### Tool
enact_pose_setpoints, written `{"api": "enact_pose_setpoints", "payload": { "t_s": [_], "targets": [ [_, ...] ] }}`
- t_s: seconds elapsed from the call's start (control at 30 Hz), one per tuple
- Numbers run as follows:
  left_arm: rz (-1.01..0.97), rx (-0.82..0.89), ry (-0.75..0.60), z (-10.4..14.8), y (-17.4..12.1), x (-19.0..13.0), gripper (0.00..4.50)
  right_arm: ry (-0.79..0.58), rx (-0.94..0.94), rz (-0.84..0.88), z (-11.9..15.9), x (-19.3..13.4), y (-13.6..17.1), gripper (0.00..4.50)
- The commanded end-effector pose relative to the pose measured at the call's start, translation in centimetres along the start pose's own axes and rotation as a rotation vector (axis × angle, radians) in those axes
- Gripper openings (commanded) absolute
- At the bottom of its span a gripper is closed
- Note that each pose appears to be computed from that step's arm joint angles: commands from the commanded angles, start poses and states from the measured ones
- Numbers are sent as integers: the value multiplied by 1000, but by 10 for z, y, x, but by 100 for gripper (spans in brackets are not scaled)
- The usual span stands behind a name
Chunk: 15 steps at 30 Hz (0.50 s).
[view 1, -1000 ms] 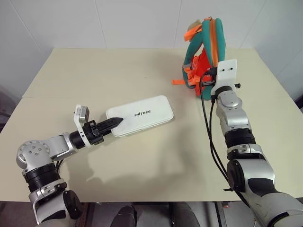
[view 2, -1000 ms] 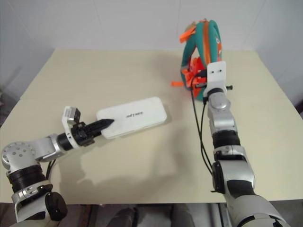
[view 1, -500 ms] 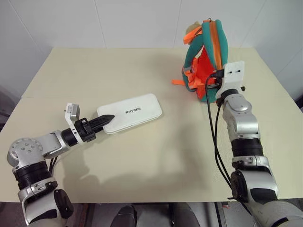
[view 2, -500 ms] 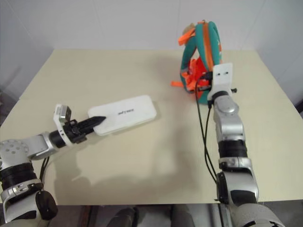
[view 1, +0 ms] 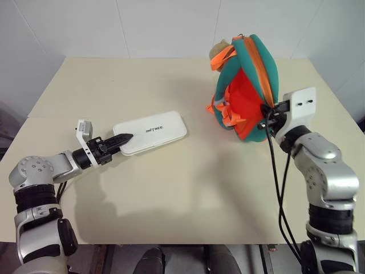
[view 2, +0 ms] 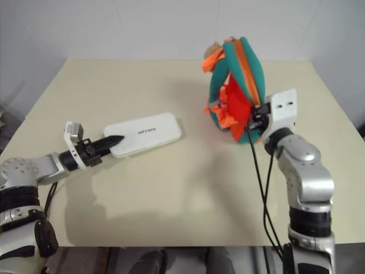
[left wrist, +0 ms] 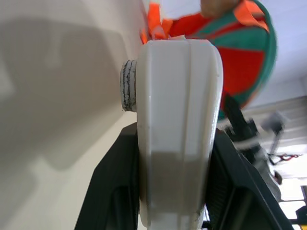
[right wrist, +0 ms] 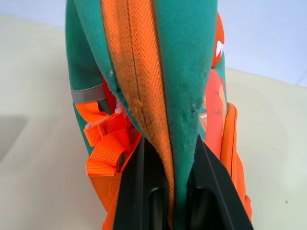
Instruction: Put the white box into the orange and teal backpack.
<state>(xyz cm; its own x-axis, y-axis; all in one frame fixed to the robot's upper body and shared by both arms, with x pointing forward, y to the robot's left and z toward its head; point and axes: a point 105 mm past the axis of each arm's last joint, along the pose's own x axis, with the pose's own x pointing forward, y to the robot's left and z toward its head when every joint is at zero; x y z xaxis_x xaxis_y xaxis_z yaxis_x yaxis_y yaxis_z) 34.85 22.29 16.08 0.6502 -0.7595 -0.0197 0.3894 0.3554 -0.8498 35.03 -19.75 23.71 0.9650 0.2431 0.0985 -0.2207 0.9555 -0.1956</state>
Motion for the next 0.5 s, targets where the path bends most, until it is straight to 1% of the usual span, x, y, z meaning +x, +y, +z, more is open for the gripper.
{"api": "enact_pose_setpoints", "payload": {
  "t_s": [0.03,0.17,0.33,0.5],
  "targets": [
    [-52,48,-18,13,-11,0,132,-109,-21,14,34,-15,1,49],
    [-50,68,-5,19,-12,4,132,-84,-17,39,31,-42,5,49],
    [-51,80,11,23,-12,7,132,-76,-3,28,28,-62,7,49],
    [-53,92,30,26,-13,11,132,-30,0,44,14,-85,19,49]
  ]
}}
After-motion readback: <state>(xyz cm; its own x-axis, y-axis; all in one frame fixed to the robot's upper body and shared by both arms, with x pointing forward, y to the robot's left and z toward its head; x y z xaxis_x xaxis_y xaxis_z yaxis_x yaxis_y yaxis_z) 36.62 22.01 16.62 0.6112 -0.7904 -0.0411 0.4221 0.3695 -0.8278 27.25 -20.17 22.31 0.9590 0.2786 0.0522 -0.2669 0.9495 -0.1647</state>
